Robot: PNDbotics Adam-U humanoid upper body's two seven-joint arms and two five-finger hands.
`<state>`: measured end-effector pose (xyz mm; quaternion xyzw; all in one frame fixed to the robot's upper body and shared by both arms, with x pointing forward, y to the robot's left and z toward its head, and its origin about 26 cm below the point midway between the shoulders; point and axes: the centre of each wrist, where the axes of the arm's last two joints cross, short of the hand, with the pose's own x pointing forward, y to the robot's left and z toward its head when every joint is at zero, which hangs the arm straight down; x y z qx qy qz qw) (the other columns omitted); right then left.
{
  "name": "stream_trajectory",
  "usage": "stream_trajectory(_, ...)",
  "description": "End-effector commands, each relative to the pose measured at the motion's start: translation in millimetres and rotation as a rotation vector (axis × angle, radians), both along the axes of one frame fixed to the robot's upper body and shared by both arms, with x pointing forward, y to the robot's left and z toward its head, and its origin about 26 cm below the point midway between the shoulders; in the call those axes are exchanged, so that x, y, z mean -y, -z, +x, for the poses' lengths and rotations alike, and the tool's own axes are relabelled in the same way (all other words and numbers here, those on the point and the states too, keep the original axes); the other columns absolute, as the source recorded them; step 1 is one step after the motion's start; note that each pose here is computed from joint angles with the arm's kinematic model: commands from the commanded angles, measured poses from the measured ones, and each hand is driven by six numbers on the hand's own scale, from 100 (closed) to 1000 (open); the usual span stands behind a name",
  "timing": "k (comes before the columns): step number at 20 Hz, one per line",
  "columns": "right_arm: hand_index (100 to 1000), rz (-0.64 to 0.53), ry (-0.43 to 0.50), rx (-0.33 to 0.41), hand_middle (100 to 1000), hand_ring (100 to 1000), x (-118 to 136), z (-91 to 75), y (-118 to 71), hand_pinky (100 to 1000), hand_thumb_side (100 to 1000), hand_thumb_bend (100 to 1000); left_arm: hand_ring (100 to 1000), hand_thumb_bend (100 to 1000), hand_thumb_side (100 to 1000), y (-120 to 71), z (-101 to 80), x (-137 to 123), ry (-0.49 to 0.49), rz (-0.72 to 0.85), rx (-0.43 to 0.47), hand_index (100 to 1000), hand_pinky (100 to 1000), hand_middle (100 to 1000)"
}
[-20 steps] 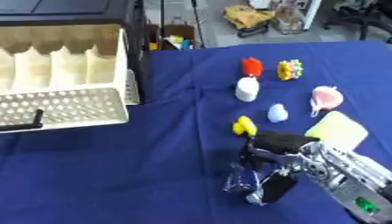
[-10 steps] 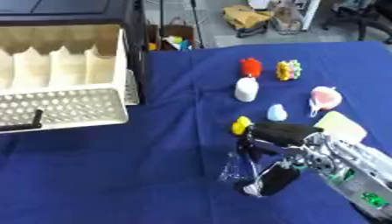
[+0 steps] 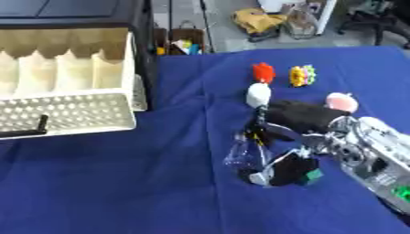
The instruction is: Pick up objects from table and place into drawer.
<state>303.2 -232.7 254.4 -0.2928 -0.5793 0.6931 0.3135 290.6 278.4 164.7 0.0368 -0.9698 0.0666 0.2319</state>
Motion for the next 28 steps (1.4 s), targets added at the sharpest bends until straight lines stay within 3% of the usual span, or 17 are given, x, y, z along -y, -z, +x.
stream_trajectory(1, 496, 0.011, -0.030, 0.098, 351, 513, 1, -3.7, -26.1, 385, 504, 405, 533, 323, 961, -5.0, -1.7, -1, 0.010, 0.022, 0.013, 739, 395, 504)
stream_trajectory(7, 487, 0.093, -0.083, 0.217, 339, 504, -12, -4.9, -59.6, 383, 560, 411, 533, 322, 960, -4.6, -2.0, -1, 0.020, 0.027, 0.005, 739, 395, 505)
stream_trajectory(15, 486, 0.200, -0.089, 0.281, 337, 501, -28, -7.1, -98.9, 385, 579, 428, 534, 321, 959, -4.3, -2.3, -1, 0.029, 0.032, -0.004, 740, 397, 505)
stream_trajectory(23, 484, 0.278, -0.050, 0.295, 336, 498, -46, 21.2, -126.8, 389, 592, 430, 534, 319, 958, -6.2, -1.7, -1, 0.043, 0.041, -0.007, 739, 398, 505)
stream_trajectory(24, 484, 0.292, -0.042, 0.302, 336, 498, -49, 24.8, -130.7, 390, 644, 368, 534, 304, 996, -6.8, -1.4, 0, 0.046, 0.042, -0.006, 739, 398, 506)
stream_trajectory(25, 484, 0.306, -0.034, 0.307, 336, 498, -52, 28.3, -133.8, 391, 593, 438, 534, 319, 957, -7.4, -1.1, 0, 0.048, 0.043, -0.004, 739, 398, 505)
stream_trajectory(28, 482, 0.358, -0.002, 0.319, 333, 494, -60, 39.8, -141.9, 392, 596, 460, 534, 321, 957, -10.0, 0.0, 1, 0.060, 0.047, 0.005, 739, 398, 505)
